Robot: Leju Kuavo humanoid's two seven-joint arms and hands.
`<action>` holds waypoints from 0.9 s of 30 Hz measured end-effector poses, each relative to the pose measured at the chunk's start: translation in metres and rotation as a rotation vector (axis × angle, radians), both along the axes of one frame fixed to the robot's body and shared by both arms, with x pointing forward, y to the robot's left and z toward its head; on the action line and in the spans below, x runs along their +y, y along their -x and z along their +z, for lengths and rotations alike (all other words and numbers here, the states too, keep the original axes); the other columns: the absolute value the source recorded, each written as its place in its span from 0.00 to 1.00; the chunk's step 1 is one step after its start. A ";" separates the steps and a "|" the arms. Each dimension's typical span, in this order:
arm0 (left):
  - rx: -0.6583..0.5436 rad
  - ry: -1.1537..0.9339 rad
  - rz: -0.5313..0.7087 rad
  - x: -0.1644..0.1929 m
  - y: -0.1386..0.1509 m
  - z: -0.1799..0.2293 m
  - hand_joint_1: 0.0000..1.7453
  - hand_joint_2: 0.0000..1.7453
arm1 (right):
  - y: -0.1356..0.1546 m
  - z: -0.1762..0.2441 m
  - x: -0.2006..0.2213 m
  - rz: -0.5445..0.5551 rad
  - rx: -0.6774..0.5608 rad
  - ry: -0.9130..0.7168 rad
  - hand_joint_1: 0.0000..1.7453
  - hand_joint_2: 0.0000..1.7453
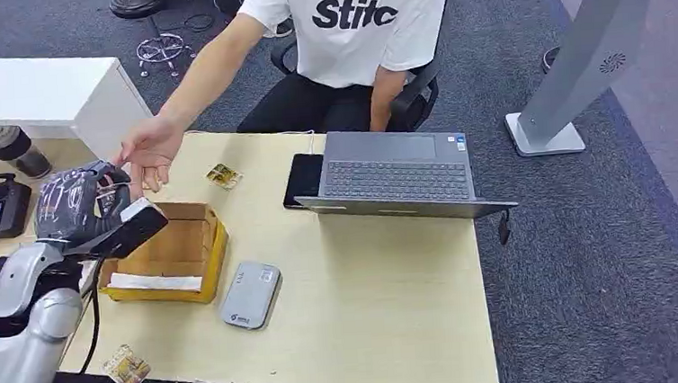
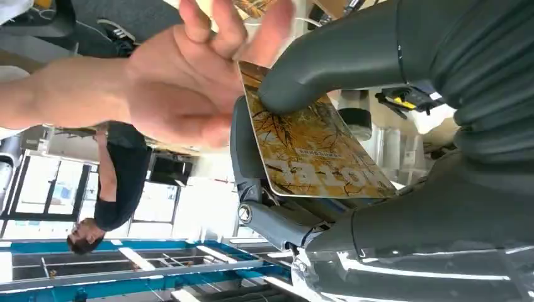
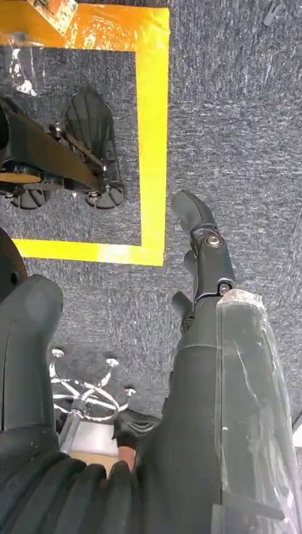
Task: Pass the card to the sensor for recognition and then transmit it.
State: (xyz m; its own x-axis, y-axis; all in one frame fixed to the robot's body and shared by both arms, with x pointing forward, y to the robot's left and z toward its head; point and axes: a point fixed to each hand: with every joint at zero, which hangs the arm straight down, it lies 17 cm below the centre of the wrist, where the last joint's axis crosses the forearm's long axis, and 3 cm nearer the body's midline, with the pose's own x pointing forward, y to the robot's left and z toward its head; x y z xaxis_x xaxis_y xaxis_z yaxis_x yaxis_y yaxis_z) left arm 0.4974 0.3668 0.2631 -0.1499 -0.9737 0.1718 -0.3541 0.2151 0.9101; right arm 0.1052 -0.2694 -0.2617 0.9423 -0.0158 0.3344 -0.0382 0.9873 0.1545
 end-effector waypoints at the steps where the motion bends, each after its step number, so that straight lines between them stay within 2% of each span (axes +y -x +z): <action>1: -0.002 -0.003 0.002 0.000 0.000 0.000 1.00 1.00 | 0.000 0.000 0.001 0.000 -0.002 -0.001 0.00 1.00; 22: -0.040 -0.003 0.010 0.000 -0.001 0.012 1.00 1.00 | 0.002 0.000 0.003 0.016 0.006 -0.002 0.00 1.00; 23: -0.045 0.003 0.009 0.000 -0.001 0.012 0.00 1.00 | 0.002 0.000 0.003 0.016 0.006 -0.002 0.00 1.00; 27: -0.101 0.041 0.004 -0.003 0.002 0.022 0.00 1.00 | 0.002 0.000 0.005 0.018 0.008 -0.004 0.00 1.00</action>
State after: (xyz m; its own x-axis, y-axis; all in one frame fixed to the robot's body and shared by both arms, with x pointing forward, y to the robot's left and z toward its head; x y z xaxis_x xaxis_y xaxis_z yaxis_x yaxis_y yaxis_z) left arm 0.4956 0.3637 0.2854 -0.1646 -0.9668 0.1955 -0.4445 0.2496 0.8603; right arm 0.1028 -0.2643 -0.2621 0.9449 0.0002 0.3272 -0.0550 0.9858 0.1585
